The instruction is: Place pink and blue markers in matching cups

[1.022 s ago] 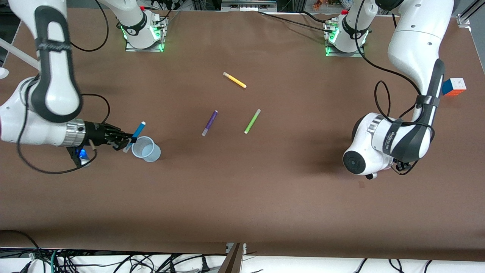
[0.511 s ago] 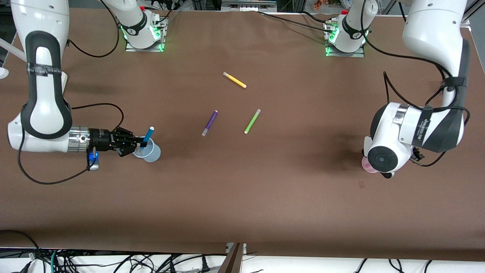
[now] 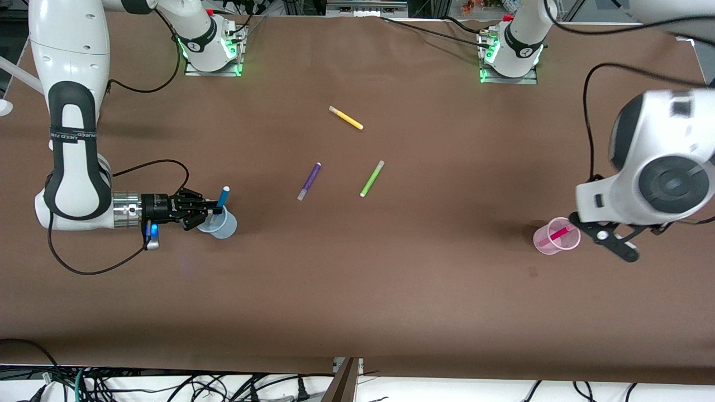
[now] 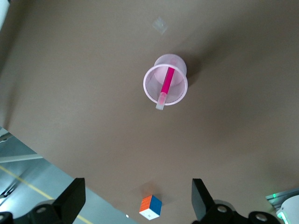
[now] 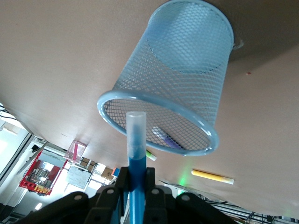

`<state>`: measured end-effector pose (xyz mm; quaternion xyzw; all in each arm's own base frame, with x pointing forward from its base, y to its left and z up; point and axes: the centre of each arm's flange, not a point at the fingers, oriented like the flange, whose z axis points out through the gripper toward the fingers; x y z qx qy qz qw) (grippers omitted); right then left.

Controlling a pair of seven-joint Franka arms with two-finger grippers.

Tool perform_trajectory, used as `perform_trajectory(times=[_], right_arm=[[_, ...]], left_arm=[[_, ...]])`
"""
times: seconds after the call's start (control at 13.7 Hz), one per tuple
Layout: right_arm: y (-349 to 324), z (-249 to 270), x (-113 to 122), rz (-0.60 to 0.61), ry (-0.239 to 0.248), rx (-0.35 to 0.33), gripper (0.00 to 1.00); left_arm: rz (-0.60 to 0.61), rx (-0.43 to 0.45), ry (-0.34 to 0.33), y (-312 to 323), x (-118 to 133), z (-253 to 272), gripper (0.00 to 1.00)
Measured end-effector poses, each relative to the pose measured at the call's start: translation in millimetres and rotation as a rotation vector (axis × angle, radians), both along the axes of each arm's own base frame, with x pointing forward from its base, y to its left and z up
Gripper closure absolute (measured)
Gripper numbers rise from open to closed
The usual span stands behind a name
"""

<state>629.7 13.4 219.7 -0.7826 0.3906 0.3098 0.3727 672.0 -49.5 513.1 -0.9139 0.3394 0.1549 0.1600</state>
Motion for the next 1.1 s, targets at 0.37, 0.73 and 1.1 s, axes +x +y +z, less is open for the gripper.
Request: perform_trajectory(times=[0.37,0.73,1.1], right_arm=[[-5.5,1.4,0.8,-0.004,-0.010,0.007,0.45],[-13.6,37.7,11.8,0.056,-0.057,-0.020,0.01],[-15.8,177.2,20.2,0.359,-0.215,-0.400,0.01]], left_arm=[[0.095,-0.218,-0.039,24.4,-13.3,37.8,0.00],[0.204,-0.223,-0.291,23.1,-30.9,80.3,0.00],[0.504,-0.245,-0.364,10.3,-91.4,78.4,0.00]])
